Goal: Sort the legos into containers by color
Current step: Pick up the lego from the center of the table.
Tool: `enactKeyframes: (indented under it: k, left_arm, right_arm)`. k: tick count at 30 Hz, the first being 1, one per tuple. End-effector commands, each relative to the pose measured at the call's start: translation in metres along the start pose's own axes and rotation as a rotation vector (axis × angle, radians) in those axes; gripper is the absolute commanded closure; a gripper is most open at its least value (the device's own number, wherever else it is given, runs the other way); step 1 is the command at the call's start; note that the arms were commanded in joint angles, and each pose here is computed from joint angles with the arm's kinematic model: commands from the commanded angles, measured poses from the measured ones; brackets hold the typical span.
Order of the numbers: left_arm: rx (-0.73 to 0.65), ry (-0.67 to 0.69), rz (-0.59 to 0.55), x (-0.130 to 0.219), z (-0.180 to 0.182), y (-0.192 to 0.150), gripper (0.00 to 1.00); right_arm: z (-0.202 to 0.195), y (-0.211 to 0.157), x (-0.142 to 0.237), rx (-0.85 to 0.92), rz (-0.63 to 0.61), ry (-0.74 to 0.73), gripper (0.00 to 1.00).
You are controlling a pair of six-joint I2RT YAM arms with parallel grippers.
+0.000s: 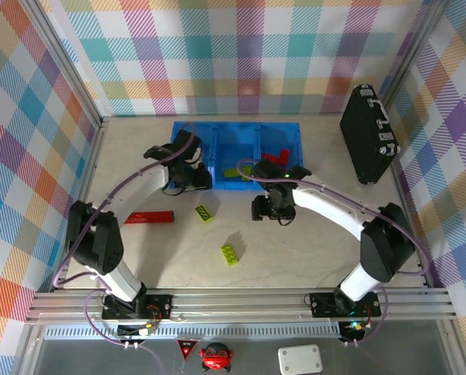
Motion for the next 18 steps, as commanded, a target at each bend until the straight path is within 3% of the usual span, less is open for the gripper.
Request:
enactKeyframes:
  k: [1,11,18]
  left_arm:
    - [0.000,0.035,-0.008,0.015,0.021,-0.011,0.58]
    - [0.119,0.074,-0.033,0.043,0.086,-0.028,0.58]
    - [0.155,0.098,-0.053,0.038,0.112,-0.034,0.58]
  right_arm:
    - [0.018,0.001,-0.001,0.030,0.006,-0.013,0.32]
    - [0.087,0.003,-0.028,0.170,0.034,-0.014,0.33]
    - [0.129,0.017,-0.048,0.254,0.015,-0.003,0.36]
Point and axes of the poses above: each hand's point on the last joint's axis, 136 mm out from that joint toward the fingers, its own x axis back along the fingers, its own z axis along the line the jaws close on, y = z × x, the point moved 1 cm from there along x, back along the fingers, and after that the axes turned 3 degrees about -x, right-handed, at the moved point
